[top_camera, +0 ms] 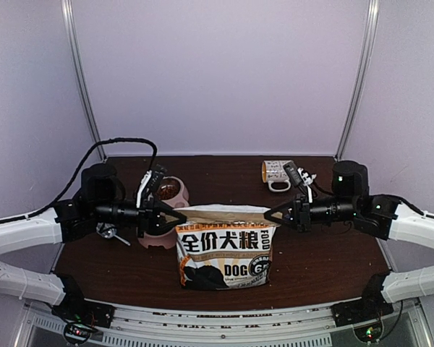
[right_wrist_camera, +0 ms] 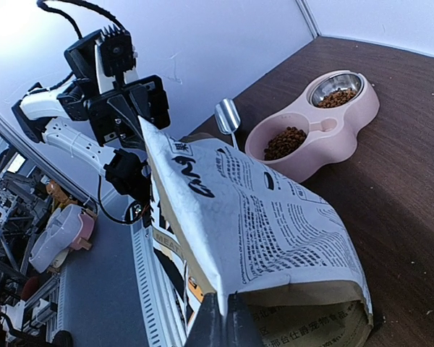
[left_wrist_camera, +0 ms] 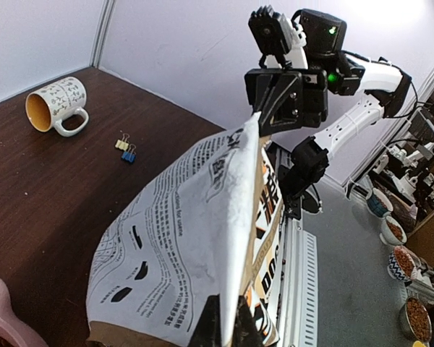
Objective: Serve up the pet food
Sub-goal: Press the seal on the pet food bag.
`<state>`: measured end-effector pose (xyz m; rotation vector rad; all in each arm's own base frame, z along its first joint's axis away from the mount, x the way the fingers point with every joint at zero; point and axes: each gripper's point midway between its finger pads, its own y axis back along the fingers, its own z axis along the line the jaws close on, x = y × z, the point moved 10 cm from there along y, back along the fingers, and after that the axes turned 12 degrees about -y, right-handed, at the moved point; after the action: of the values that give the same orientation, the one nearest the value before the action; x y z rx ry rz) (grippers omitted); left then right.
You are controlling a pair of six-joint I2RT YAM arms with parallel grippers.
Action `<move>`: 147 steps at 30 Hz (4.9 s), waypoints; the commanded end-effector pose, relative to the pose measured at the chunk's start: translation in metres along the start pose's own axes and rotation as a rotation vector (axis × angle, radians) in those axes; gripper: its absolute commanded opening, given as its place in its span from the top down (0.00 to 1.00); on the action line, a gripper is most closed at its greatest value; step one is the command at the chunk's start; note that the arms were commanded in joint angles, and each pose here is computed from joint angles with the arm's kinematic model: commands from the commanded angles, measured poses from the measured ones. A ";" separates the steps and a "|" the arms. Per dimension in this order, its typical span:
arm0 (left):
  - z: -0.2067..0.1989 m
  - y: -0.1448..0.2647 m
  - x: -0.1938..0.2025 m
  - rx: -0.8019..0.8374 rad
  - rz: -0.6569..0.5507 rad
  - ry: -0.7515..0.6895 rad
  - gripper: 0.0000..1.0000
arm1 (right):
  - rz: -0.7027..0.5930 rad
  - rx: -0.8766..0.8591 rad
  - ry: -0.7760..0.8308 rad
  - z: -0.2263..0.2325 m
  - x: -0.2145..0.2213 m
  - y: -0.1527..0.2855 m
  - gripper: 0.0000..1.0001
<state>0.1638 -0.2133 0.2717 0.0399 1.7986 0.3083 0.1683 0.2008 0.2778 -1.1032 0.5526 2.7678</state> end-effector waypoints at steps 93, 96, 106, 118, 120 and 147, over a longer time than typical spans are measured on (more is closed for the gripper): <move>0.002 -0.009 -0.033 0.120 0.105 -0.215 1.00 | 0.483 0.117 0.472 0.075 -0.054 -0.138 1.00; 0.003 -0.003 -0.033 0.083 0.111 -0.227 1.00 | 0.485 0.157 0.454 0.066 -0.055 -0.121 1.00; 0.006 0.018 -0.039 -0.011 0.101 -0.265 1.00 | 0.528 0.397 0.361 0.018 -0.038 -0.065 1.00; 0.009 0.030 -0.044 -0.038 0.109 -0.277 1.00 | 0.537 0.547 0.292 -0.003 -0.020 -0.024 0.95; 0.010 0.033 -0.045 -0.047 0.111 -0.278 1.00 | 0.534 0.580 0.283 -0.004 -0.017 -0.019 0.95; 0.014 0.039 -0.044 -0.022 0.098 -0.268 1.00 | 0.400 0.816 0.198 -0.014 -0.003 0.032 0.93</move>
<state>0.1827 -0.1964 0.2939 0.2302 1.5906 0.3964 0.1759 0.2085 0.3084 -1.3407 1.4493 2.4374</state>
